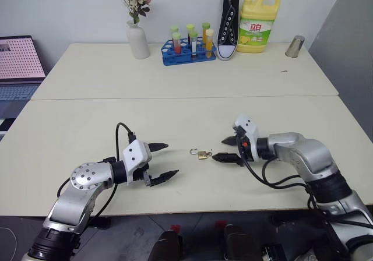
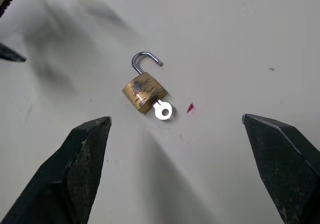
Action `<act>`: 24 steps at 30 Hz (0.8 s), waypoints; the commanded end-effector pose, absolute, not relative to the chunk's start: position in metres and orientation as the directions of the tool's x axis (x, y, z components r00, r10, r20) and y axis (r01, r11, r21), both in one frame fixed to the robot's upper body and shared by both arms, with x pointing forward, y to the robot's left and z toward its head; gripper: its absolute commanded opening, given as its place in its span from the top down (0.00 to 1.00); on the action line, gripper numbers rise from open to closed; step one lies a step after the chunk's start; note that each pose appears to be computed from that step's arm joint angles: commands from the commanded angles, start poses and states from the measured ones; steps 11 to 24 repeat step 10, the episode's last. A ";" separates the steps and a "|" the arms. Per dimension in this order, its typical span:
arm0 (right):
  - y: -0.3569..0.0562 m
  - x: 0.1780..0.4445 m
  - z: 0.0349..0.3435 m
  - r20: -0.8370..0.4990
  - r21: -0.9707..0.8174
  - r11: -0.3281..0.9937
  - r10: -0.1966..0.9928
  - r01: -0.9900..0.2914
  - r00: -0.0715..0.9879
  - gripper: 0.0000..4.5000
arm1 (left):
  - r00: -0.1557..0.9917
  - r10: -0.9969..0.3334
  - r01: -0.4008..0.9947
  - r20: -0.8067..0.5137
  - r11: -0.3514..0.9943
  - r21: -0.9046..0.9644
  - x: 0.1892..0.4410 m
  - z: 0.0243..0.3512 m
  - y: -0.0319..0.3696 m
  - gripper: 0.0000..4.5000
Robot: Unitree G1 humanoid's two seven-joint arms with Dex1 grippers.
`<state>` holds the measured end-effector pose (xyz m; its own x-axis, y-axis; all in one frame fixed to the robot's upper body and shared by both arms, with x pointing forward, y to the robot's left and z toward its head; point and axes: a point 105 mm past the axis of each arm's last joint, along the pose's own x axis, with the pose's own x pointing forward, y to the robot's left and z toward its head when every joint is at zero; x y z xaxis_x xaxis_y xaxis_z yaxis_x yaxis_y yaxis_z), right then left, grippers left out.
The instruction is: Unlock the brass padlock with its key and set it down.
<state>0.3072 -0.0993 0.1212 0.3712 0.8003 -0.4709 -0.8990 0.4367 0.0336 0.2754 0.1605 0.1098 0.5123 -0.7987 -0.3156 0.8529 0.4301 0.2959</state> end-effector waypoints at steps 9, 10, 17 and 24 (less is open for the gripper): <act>-0.119 0.262 0.153 -0.435 -0.199 0.298 0.827 -0.934 0.357 0.00 | 0.502 -0.818 0.848 -0.279 0.402 0.346 0.270 0.136 0.165 0.00; -0.120 0.262 0.151 -0.439 -0.199 0.296 0.825 -0.934 0.355 0.00 | 0.488 -0.829 0.853 -0.274 0.386 0.353 0.269 0.136 0.163 0.00; -0.120 0.262 0.151 -0.439 -0.199 0.296 0.825 -0.934 0.355 0.00 | 0.488 -0.829 0.853 -0.274 0.386 0.353 0.269 0.136 0.163 0.00; -0.120 0.262 0.151 -0.439 -0.199 0.296 0.825 -0.934 0.355 0.00 | 0.488 -0.829 0.853 -0.274 0.386 0.353 0.269 0.136 0.163 0.00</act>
